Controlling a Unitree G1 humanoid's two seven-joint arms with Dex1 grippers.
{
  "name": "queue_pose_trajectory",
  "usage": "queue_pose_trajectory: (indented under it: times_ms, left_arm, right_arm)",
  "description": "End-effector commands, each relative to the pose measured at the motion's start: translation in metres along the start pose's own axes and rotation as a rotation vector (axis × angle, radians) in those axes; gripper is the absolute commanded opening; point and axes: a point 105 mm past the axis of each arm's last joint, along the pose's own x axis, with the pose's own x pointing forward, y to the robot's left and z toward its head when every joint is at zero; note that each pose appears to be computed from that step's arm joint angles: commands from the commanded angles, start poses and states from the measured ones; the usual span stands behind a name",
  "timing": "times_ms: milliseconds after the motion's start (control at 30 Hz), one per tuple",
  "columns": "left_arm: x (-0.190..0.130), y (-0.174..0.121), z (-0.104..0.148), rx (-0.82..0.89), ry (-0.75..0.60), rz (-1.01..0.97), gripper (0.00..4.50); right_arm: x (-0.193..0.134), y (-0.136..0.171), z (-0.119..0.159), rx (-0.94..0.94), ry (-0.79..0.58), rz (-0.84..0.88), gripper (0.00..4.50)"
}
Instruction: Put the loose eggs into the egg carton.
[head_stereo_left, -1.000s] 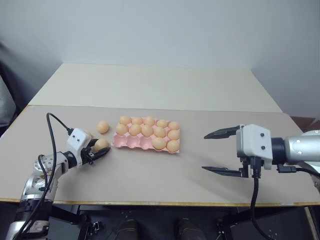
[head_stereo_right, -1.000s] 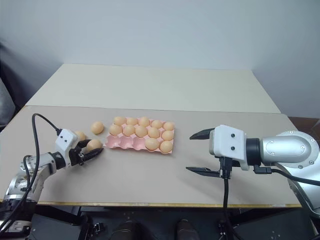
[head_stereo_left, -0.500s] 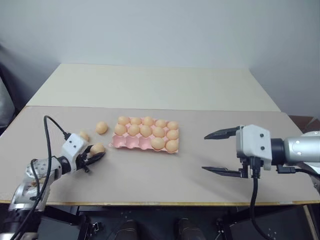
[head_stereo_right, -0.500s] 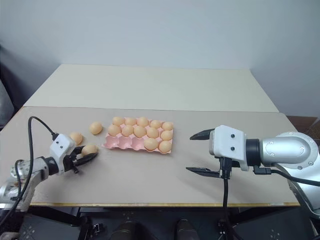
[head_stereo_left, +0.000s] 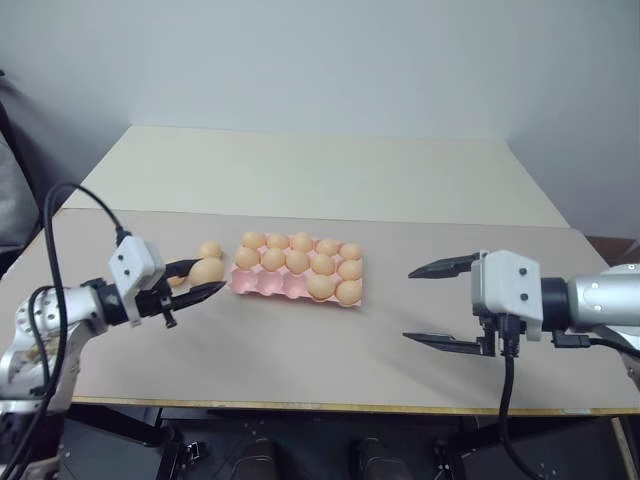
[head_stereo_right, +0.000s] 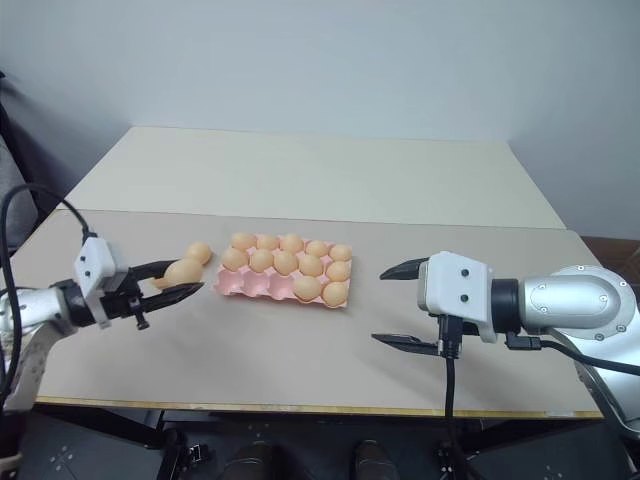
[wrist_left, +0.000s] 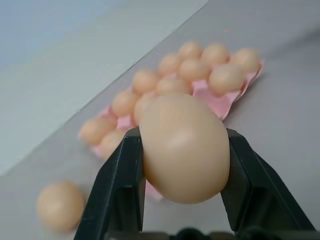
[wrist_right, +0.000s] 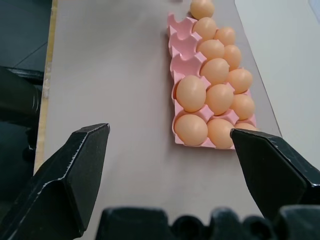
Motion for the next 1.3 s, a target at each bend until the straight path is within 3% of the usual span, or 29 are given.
queue_pose_trajectory:
  times_ms: [33, 467, 733, 767, 1000, 1200, 1300]
  left_arm:
    - [0.021, -0.002, -0.006, 0.025, -0.023, -0.090, 1.69]
    - [0.097, -0.005, -0.003, 0.012, -0.136, -0.334, 1.69]
    - [0.102, -0.001, -0.008, 0.033, -0.109, -0.336, 1.69]
    - [0.103, 0.001, -0.009, 0.033, -0.107, -0.320, 2.39]
    - [0.105, 0.002, -0.005, 0.064, -0.134, -0.289, 4.47]
    - [0.088, 0.008, 0.004, 0.078, -0.165, -0.245, 4.47]
    - [0.061, 0.016, 0.008, 0.069, -0.160, -0.159, 4.47]
  right_arm:
    - [-0.007, -0.003, 0.008, -0.047, 0.017, -0.058, 4.50]
    - [-0.017, 0.007, 0.013, -0.043, 0.076, -0.133, 4.50]
    - [-0.020, 0.011, 0.010, -0.017, 0.094, -0.163, 4.50]
    - [-0.020, 0.011, 0.010, -0.017, 0.093, -0.164, 4.50]
    - [-0.019, 0.009, 0.010, -0.021, 0.085, -0.157, 4.50]
    - [-0.019, 0.007, 0.011, -0.024, 0.070, -0.150, 4.50]
    - [-0.016, 0.008, 0.014, -0.025, 0.042, -0.126, 4.50]
